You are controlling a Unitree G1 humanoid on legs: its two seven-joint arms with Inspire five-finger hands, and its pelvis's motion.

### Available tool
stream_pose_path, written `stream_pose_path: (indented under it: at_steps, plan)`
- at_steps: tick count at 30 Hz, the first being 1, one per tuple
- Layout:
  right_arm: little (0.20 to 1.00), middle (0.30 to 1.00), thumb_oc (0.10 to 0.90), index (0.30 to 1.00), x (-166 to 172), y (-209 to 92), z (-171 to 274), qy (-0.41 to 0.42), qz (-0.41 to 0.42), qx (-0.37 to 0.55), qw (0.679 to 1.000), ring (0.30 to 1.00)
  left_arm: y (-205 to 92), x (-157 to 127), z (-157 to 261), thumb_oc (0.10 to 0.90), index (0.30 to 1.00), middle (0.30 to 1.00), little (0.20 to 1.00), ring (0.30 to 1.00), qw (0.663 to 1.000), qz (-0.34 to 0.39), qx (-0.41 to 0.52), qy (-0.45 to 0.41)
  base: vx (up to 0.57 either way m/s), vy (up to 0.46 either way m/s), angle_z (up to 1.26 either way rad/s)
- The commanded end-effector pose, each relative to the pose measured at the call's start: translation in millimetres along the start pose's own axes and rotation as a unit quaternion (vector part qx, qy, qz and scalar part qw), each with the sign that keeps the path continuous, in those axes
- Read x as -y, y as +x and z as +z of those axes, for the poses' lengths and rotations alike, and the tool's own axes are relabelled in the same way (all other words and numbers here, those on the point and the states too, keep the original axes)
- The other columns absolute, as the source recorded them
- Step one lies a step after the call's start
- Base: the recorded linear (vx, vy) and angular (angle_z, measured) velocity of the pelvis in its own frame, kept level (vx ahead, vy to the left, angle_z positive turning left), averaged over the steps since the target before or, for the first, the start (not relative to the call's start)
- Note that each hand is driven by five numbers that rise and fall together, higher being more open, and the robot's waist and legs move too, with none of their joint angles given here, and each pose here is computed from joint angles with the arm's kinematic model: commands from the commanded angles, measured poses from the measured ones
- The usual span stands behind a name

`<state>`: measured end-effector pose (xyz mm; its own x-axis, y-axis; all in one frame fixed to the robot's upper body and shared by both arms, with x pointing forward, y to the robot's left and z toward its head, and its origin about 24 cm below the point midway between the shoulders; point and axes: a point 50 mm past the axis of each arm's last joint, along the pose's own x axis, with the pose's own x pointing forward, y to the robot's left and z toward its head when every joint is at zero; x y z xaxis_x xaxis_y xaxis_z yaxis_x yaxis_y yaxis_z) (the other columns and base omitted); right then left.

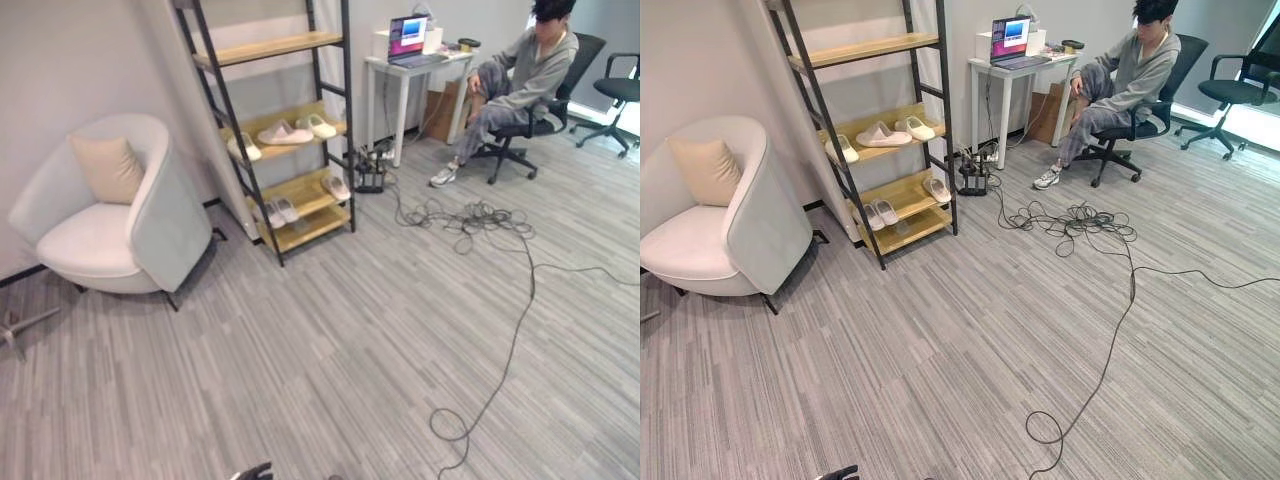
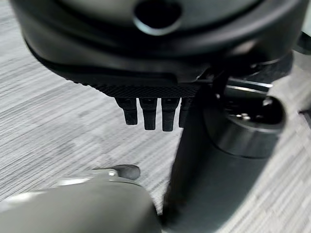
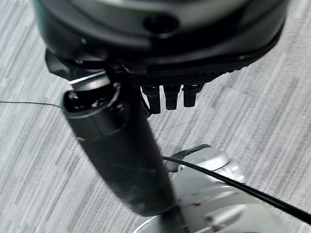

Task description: Arrange the slippers neatly on the shoe rack.

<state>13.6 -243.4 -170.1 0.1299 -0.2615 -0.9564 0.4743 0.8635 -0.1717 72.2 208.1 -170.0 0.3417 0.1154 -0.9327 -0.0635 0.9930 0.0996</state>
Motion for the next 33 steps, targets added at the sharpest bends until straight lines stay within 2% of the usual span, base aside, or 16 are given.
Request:
stream_pose_path:
  at_steps: [1, 10, 17, 20, 23, 27, 30, 33]
  plan:
    - [0.900, 0.900, 0.800, 0.900, -6, 1, 16, -0.015, 0.012, 0.022, 1.000, 0.900, 3, 10, 16, 0.800, 0.900, 0.900, 0.900, 0.900, 0.999, -0.013, 0.017, -0.038, 0.00, 0.000, 0.00]
    - [0.900, 0.900, 0.800, 0.900, 3, 1, 11, 0.014, 0.000, 0.009, 1.000, 0.900, 5, 17, 27, 0.800, 0.900, 0.900, 0.900, 0.900, 0.999, -0.023, 0.032, -0.024, 0.03, -0.034, 0.05]
    - [0.900, 0.900, 0.800, 0.900, 13, 0, 10, -0.008, -0.019, 0.007, 1.000, 0.900, 5, 20, 34, 0.800, 0.900, 0.900, 0.900, 0.900, 0.998, -0.030, 0.048, 0.003, 0.07, -0.116, 0.07]
    - [0.900, 0.900, 0.800, 0.900, 12, 1, 16, -0.042, -0.020, 0.011, 0.999, 0.900, 6, 24, 44, 0.800, 0.900, 0.900, 0.900, 0.900, 0.997, -0.035, 0.063, 0.019, 0.19, -0.081, 0.47]
    - [0.900, 0.900, 0.800, 0.900, 3, 1, 37, -0.060, -0.003, 0.059, 0.996, 0.900, 5, 31, 32, 0.800, 0.900, 0.900, 0.900, 0.900, 0.998, -0.040, 0.049, 0.011, 0.41, 0.073, 0.05]
    - [0.900, 0.900, 0.800, 0.900, -19, -1, 61, -0.143, 0.028, 0.117, 0.982, 0.900, 2, 25, 7, 0.800, 0.900, 0.900, 0.900, 0.900, 1.000, -0.025, 0.010, 0.005, 0.52, 0.096, -0.43]
    - [0.900, 0.900, 0.800, 0.900, -33, -2, 56, -0.204, 0.052, 0.122, 0.970, 0.900, 1, 14, -1, 0.800, 0.900, 0.900, 0.900, 0.900, 1.000, -0.009, -0.004, 0.024, 0.60, 0.130, -0.40]
    - [0.900, 0.900, 0.800, 0.900, -37, -2, 44, -0.237, 0.062, 0.106, 0.964, 0.900, 4, 6, 20, 0.800, 0.900, 0.900, 0.900, 0.900, 0.999, 0.003, 0.026, 0.032, 0.60, 0.185, -0.43]
